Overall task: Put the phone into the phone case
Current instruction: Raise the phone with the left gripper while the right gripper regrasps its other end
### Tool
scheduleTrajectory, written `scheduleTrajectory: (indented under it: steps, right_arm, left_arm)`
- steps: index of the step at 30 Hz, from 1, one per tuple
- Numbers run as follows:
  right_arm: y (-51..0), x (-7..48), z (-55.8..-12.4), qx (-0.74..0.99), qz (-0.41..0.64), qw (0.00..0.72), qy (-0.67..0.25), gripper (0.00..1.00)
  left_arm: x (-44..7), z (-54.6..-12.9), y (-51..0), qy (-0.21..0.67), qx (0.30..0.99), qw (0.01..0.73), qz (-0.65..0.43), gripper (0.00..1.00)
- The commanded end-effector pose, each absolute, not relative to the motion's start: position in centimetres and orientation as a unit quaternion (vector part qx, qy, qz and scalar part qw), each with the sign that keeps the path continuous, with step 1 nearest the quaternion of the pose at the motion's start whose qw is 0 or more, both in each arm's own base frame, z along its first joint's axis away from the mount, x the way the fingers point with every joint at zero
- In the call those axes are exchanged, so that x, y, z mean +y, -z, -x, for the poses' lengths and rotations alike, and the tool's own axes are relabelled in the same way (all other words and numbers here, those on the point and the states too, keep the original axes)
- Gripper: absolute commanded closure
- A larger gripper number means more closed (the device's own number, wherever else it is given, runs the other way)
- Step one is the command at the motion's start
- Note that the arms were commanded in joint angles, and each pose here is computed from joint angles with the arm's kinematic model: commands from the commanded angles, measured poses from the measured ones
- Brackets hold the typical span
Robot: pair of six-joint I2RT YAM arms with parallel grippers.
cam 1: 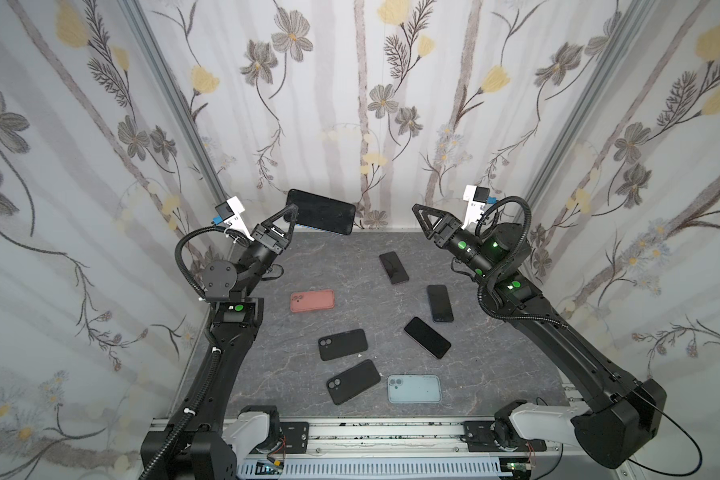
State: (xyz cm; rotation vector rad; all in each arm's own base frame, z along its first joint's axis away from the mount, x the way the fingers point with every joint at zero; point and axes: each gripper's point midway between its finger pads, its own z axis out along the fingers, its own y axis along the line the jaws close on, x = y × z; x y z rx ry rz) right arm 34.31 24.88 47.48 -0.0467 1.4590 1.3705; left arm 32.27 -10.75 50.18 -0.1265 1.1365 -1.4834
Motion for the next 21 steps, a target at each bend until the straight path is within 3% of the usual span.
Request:
scheduleTrajectory:
  steps: [1, 9, 21]
  right_arm:
    - [-51.1, 26.0, -31.3, 0.551, 0.069, 0.532, -0.639, 0.20]
    - [-52.0, 29.0, -29.9, 0.541, 0.104, 0.517, -0.655, 0.24]
    - [-53.3, 33.6, -26.9, 0.512, 0.184, 0.473, -0.693, 0.43]
  left_arm:
    - [-11.3, -29.0, -53.8, 0.677, 0.416, 0.607, 0.001, 1.00]
    - [-12.7, -27.6, -54.6, 0.708, 0.388, 0.590, -0.018, 1.00]
    - [-13.0, -27.9, -54.3, 0.717, 0.384, 0.582, 0.001, 1.00]
